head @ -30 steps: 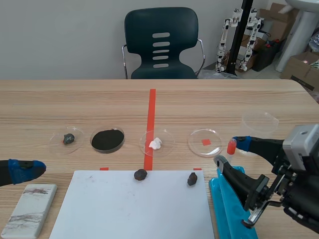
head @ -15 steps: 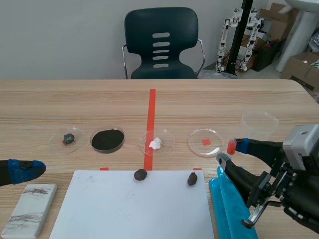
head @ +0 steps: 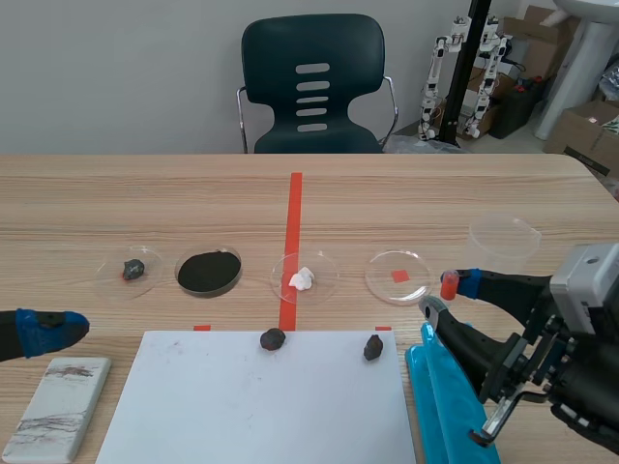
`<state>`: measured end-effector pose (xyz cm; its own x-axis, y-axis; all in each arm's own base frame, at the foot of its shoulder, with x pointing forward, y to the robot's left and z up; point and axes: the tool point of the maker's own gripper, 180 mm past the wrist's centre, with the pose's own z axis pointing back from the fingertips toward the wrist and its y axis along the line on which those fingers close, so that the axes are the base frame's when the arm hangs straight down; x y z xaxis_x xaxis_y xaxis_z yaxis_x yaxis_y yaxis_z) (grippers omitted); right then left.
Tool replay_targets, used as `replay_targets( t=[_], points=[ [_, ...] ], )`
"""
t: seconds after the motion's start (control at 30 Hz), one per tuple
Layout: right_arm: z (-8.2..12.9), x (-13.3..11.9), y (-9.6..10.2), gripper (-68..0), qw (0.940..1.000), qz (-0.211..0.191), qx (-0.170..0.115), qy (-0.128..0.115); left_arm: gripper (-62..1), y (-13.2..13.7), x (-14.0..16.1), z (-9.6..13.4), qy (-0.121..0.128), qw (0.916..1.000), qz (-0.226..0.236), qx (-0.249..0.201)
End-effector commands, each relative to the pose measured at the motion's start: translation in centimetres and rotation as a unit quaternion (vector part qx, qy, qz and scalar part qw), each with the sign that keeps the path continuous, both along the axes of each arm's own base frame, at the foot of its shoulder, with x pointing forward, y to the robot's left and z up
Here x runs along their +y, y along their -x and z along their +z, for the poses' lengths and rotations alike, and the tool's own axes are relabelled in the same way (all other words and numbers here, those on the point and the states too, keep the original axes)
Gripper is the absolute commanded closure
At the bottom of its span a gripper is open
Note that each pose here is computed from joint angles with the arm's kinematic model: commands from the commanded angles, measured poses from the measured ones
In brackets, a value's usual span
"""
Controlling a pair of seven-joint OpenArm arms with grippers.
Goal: Pick up the dropper by the top with the right hand
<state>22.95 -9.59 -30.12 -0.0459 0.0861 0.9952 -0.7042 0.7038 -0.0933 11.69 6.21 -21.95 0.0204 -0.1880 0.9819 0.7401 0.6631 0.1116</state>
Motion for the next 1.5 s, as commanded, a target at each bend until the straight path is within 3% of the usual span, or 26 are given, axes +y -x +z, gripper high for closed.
replay_targets(
  t=[0.0,0.1,0.2,0.53,0.77,0.9,1.03,1.13,1.37,1.47],
  points=[
    [1.4,0.1,-0.5,-18.4,0.9996,0.000,-0.021,-0.016,-59.8,-0.2,-0.2,0.8,0.014,0.9999,0.003,-0.009],
    [1.4,0.1,-0.5,-18.3,0.9996,0.000,-0.021,-0.016,-59.8,-0.2,-0.2,0.8,0.014,0.9999,0.003,-0.009],
    [1.4,0.1,-0.5,-13.7,0.9996,0.000,-0.021,-0.016,-59.8,-0.2,-0.2,0.8,0.014,0.9999,0.003,-0.009],
    [0.9,0.1,0.1,-14.2,0.9998,-0.003,-0.013,-0.014,-59.8,-0.2,-0.2,0.8,0.014,0.9999,0.003,-0.009],
    [1.3,-0.3,0.3,-14.2,0.9995,-0.009,-0.028,-0.016,-59.8,-0.2,-0.2,0.8,0.014,0.9999,0.003,-0.009],
    [1.5,-0.4,0.3,-21.4,0.9993,-0.007,-0.032,-0.017,-59.8,-0.2,-0.2,0.8,0.014,0.9999,0.003,-0.009],
    [1.3,-0.5,0.5,-21.3,0.9994,-0.009,-0.030,-0.015,-59.8,-0.2,-0.2,0.7,0.014,0.9999,0.003,-0.009],
    [1.2,-0.5,0.7,-16.6,0.9995,-0.009,-0.026,-0.015,-59.8,-0.2,-0.2,0.8,0.014,0.9999,0.003,-0.009],
    [1.2,-0.5,0.7,-16.0,0.9995,-0.009,-0.026,-0.016,-59.8,-0.2,-0.2,0.8,0.014,0.9999,0.003,-0.009],
    [1.2,-0.5,0.7,-12.2,0.9995,-0.009,-0.026,-0.016,-59.8,-0.2,-0.2,0.8,0.014,0.9999,0.003,-0.009]
  ],
)
